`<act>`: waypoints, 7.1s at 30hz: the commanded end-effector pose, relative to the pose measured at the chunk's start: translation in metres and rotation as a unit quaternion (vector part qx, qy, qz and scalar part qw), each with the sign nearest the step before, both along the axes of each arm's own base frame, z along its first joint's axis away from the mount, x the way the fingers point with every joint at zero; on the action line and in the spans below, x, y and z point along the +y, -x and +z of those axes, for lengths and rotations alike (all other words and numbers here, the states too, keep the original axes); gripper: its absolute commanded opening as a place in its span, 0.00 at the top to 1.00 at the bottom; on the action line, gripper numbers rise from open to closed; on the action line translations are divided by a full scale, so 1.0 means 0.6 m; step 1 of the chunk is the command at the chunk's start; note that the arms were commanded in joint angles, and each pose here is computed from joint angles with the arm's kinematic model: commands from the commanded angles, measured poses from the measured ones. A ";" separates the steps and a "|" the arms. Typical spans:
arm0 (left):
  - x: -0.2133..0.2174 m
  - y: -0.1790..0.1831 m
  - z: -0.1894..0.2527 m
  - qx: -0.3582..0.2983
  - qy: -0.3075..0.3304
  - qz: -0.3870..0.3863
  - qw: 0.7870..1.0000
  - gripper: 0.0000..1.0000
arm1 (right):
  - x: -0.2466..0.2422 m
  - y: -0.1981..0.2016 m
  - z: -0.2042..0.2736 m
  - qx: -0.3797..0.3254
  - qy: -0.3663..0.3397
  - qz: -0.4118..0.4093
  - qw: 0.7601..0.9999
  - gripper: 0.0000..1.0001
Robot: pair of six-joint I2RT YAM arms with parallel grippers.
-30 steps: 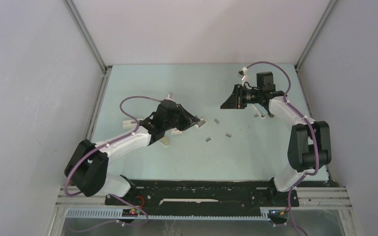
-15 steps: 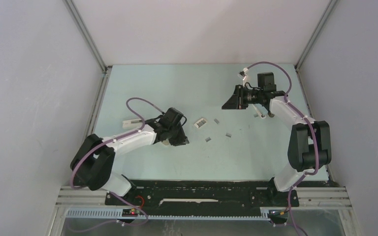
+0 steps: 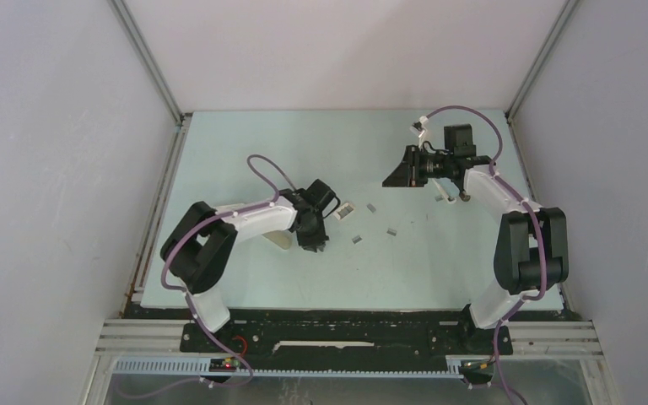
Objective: Unload the staples from the stapler
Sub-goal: Place the staple at the center of the board, then pick up the staple from the center of the board, then place the staple in the staple box.
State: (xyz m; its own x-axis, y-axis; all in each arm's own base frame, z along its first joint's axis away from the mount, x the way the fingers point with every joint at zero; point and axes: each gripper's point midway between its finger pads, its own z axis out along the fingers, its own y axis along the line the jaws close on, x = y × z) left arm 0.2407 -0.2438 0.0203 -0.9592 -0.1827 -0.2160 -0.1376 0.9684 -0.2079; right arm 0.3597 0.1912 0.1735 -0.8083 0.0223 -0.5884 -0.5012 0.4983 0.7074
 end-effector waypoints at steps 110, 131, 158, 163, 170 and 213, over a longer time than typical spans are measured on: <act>-0.136 -0.237 0.061 0.012 0.063 0.257 0.964 0.92 | -0.068 -0.023 0.027 -0.001 -0.040 -0.034 0.999 0.69; -0.136 -0.243 0.044 0.014 0.057 0.255 0.965 0.91 | -0.071 -0.024 0.025 0.002 -0.042 -0.036 0.998 0.69; -0.133 -0.246 0.034 0.015 0.053 0.255 0.965 0.88 | -0.071 -0.025 0.019 0.008 -0.043 -0.036 0.998 0.69; -0.130 -0.241 0.029 0.021 0.050 0.254 0.966 0.86 | -0.072 -0.025 0.018 0.008 -0.043 -0.036 0.998 0.69; -0.129 -0.237 0.026 0.024 0.048 0.255 0.966 0.85 | -0.072 -0.025 0.019 0.008 -0.043 -0.036 0.998 0.69; -0.117 -0.235 0.018 0.020 0.033 0.259 0.965 0.82 | -0.074 -0.025 0.019 0.009 -0.044 -0.037 0.998 0.69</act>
State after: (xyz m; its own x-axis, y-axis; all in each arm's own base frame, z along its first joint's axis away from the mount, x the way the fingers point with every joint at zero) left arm 0.3768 -0.3205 0.0299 -0.7535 -0.6445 -0.1300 -0.6028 0.7561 -0.2548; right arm 0.3732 0.1481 0.1803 -0.8186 0.1277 -0.5600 -0.4409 0.4851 0.7552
